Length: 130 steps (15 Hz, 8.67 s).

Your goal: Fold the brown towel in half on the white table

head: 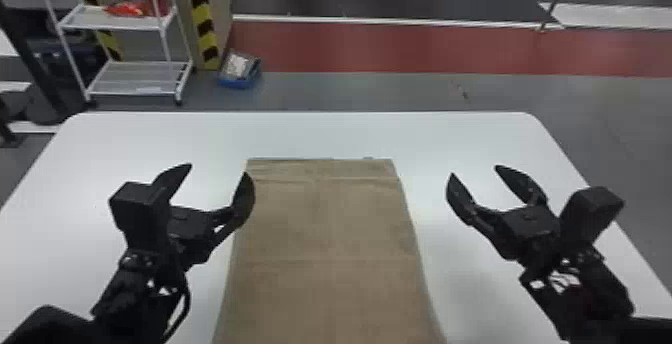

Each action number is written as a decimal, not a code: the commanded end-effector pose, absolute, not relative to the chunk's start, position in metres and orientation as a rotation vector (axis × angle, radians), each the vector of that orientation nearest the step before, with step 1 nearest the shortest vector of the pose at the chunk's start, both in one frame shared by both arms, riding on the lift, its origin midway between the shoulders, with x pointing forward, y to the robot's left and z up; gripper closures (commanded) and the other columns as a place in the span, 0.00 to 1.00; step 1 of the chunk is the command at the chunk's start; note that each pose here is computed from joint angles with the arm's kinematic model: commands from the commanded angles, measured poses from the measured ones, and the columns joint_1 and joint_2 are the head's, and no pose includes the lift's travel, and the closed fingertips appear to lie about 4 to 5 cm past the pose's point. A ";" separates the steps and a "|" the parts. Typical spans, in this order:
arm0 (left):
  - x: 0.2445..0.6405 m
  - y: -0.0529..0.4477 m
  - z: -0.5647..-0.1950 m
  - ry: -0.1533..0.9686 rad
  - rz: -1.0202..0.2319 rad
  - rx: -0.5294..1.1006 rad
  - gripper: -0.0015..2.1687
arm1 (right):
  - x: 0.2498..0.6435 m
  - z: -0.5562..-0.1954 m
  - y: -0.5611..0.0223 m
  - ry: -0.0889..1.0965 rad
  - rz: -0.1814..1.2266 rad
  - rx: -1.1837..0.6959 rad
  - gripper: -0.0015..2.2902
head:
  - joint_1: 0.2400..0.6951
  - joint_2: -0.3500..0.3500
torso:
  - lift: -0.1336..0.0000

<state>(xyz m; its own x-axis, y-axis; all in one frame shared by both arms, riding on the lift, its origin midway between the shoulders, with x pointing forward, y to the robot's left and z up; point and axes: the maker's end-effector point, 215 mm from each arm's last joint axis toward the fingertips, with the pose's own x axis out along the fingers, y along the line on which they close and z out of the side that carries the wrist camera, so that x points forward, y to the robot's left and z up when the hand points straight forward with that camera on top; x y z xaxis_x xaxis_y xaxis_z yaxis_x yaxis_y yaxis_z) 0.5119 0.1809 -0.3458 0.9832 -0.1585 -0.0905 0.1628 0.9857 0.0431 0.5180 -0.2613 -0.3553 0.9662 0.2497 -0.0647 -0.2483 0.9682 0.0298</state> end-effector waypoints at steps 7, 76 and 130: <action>0.570 0.144 -0.356 0.168 -0.227 -0.038 0.09 | 0.536 -0.372 -0.236 0.132 0.304 0.060 0.08 | 1.00 0.38 | 0.08; 0.590 0.165 -0.446 0.427 -0.151 0.045 0.34 | 0.499 -0.352 -0.240 0.062 0.313 0.009 0.08 | 1.00 0.39 | 0.08; 0.409 0.219 -0.406 0.486 -0.163 0.057 0.61 | 0.612 -0.460 -0.132 0.402 0.444 -0.135 0.23 | 1.00 0.64 | 0.08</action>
<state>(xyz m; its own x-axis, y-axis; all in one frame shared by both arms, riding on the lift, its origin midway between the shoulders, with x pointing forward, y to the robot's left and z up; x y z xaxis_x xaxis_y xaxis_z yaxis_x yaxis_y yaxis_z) 0.4101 0.2194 -0.4040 0.8734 -0.1433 -0.4655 0.1702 0.9853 0.0160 0.6107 -0.1302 -0.4601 0.8266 0.3935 -0.4024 -0.4440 0.8953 -0.0366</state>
